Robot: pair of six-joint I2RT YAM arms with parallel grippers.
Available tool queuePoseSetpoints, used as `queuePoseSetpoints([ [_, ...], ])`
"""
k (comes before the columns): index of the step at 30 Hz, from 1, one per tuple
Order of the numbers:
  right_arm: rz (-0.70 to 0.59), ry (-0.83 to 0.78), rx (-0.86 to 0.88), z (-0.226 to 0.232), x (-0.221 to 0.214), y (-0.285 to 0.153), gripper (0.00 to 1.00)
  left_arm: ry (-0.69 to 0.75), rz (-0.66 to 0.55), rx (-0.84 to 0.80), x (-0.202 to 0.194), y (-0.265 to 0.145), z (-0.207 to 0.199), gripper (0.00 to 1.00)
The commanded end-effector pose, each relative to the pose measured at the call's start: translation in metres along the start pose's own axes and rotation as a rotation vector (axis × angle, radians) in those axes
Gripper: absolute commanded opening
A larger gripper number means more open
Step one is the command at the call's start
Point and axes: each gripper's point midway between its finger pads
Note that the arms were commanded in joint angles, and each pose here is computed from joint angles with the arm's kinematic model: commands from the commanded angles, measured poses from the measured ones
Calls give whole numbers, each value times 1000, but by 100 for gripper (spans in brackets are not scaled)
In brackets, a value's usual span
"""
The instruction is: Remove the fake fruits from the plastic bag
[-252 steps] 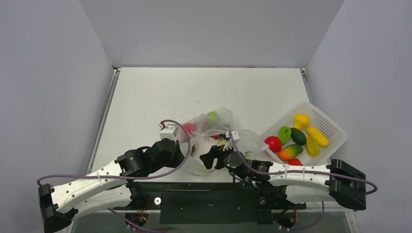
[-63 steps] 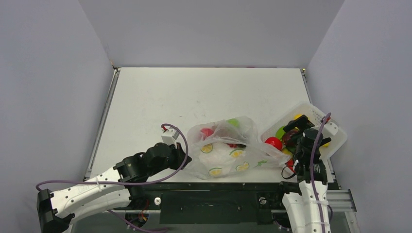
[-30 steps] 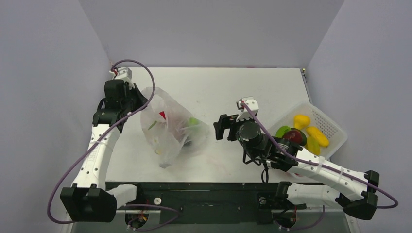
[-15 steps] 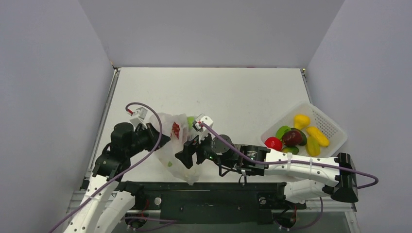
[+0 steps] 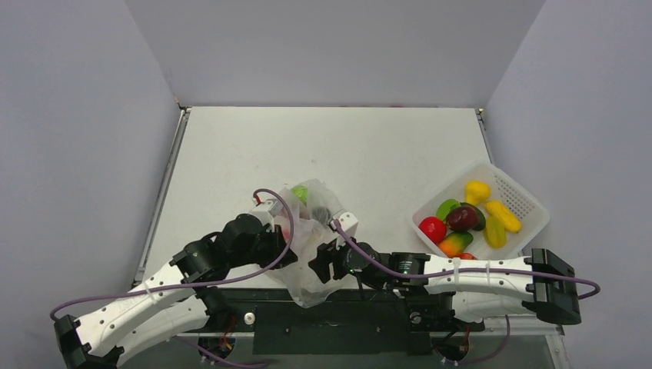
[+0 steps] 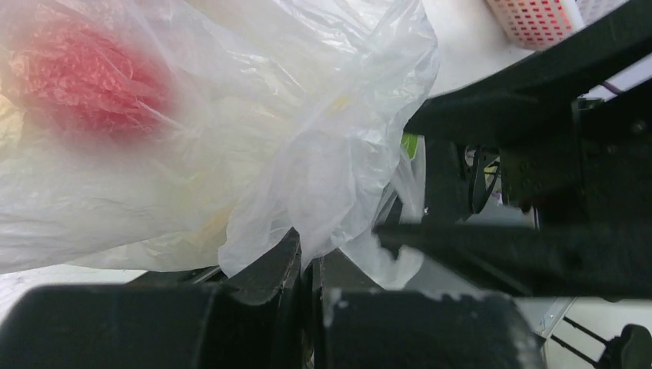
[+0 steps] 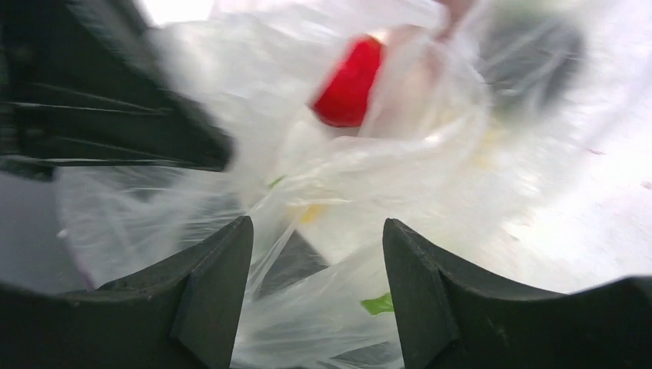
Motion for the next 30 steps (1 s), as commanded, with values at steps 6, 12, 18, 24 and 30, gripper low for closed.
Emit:
queuePoseSetpoints([
  [6, -77, 6, -72, -21, 2, 2, 70, 14, -136, -61, 22, -20, -12, 0],
  [12, -41, -276, -170, -33, -14, 2, 86, 27, -178, 6, 26, -33, 3, 0],
  [18, 11, -526, -129, 0, 3, -15, 89, 28, -175, 47, 20, -33, 16, 0],
  [24, 48, -601, -61, 26, -8, -6, 89, 0, -199, 56, 22, -34, 20, 0],
  [30, 87, -646, -157, 21, -20, 11, 88, -19, -213, 35, 20, -36, 20, 0],
])
Point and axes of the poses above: each gripper's point midway between its finger pads, its own y axis out along the fingers, its own z axis along the line the jaws close on, x = y × z, and after that the axes turned 3 degrees about -y, right-handed
